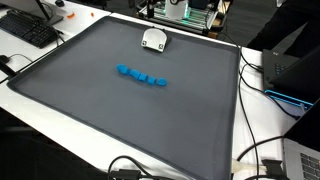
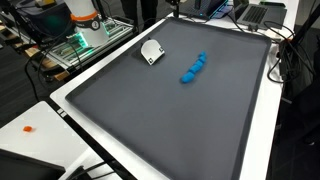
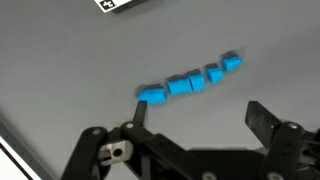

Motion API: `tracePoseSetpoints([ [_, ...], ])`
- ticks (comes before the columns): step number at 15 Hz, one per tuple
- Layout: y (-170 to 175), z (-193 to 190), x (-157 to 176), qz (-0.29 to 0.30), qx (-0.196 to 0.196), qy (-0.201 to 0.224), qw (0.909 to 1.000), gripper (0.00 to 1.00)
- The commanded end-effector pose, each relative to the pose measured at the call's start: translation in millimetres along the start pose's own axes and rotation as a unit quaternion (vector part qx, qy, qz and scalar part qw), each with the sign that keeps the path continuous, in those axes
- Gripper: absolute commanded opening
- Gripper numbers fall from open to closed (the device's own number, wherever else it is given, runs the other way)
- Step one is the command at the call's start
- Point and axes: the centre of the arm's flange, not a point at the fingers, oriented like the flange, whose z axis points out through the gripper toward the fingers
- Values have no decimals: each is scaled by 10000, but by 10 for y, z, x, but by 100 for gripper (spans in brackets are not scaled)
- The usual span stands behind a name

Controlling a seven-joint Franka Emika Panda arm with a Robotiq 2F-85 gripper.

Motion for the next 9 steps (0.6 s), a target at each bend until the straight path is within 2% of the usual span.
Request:
tracePoseSetpoints([
  [1,-106,82,109,-423,-54,-140,9990,100],
  [4,-174,152,149,-632,-31,-198,9978,100],
  [5,-125,112,92,-466,-3,-77,9989,100],
  [9,-138,119,108,-476,1,-75,9988,100],
])
